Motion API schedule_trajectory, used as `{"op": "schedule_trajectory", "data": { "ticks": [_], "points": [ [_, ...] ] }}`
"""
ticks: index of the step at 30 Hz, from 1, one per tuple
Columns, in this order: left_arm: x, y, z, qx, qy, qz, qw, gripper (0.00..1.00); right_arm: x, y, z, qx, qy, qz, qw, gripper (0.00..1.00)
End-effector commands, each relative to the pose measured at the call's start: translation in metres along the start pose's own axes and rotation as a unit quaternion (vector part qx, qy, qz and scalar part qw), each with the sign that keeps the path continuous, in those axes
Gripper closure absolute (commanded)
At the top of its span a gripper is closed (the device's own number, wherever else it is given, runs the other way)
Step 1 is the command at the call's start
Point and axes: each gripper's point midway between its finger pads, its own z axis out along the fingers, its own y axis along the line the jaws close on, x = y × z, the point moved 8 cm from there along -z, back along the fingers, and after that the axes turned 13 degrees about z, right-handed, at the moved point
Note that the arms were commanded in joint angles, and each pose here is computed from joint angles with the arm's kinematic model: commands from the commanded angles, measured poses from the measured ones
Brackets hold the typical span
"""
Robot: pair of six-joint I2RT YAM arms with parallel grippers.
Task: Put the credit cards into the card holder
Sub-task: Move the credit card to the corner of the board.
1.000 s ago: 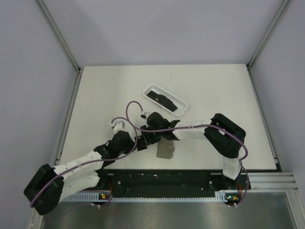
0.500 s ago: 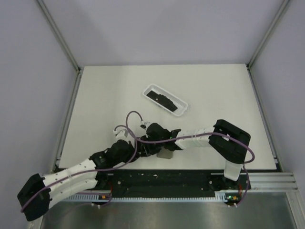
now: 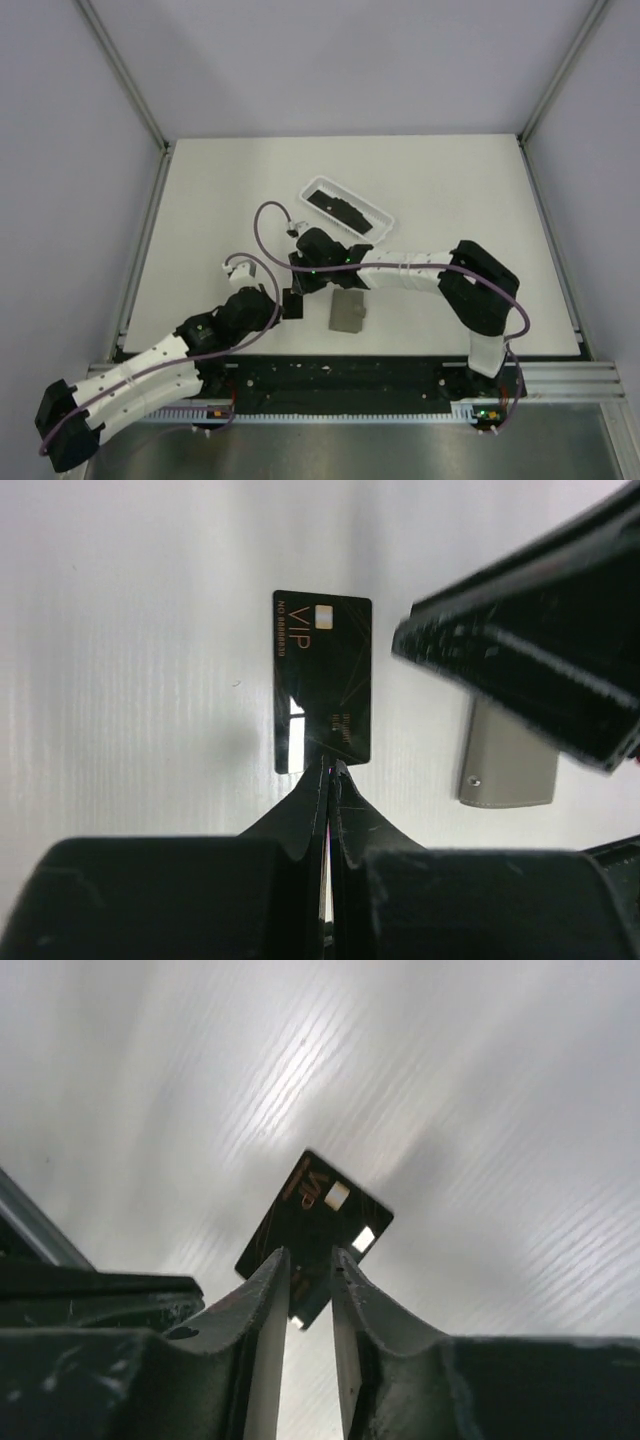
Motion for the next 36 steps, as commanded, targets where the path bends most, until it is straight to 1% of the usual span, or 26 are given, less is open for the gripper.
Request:
{"op": "schedule_trajectory", "data": {
  "ticks": [1, 3, 5, 8, 13, 21, 30, 36],
  "points": [
    [-0.007, 0.002, 0.004, -0.037, -0.012, 0.002, 0.999, 1.0, -0.027, -0.005, 0.021, 0.026, -0.009, -0.025, 0.999, 0.8],
    [-0.007, 0.003, 0.006, -0.04, -0.014, -0.003, 0.999, 1.0, -0.034, -0.004, 0.033, 0.027, 0.004, -0.031, 0.999, 0.89],
    [-0.006, 0.005, 0.007, -0.047, -0.011, -0.003, 0.999, 1.0, -0.033, -0.005, 0.042, 0.033, 0.015, -0.036, 0.999, 0.95],
    [-0.007, 0.009, 0.008, -0.056, -0.015, -0.008, 0.998, 1.0, -0.032, -0.006, 0.052, 0.034, 0.03, -0.04, 0.998, 1.0],
    [-0.008, 0.013, 0.012, -0.063, -0.019, -0.011, 0.998, 1.0, -0.022, -0.011, 0.055, 0.035, 0.05, -0.032, 0.998, 1.0],
    [-0.005, 0.017, 0.029, -0.072, -0.007, -0.009, 0.997, 1.0, 0.003, -0.019, 0.049, 0.023, 0.075, -0.029, 0.997, 1.0],
    [0.01, 0.016, 0.038, -0.067, 0.038, -0.001, 0.997, 1.0, 0.016, -0.02, 0.041, 0.008, 0.085, -0.018, 0.996, 1.0],
    [0.026, 0.017, 0.036, -0.046, 0.084, -0.001, 0.995, 1.0, 0.025, -0.019, 0.034, 0.001, 0.091, -0.018, 0.996, 1.0]
  ]
}}
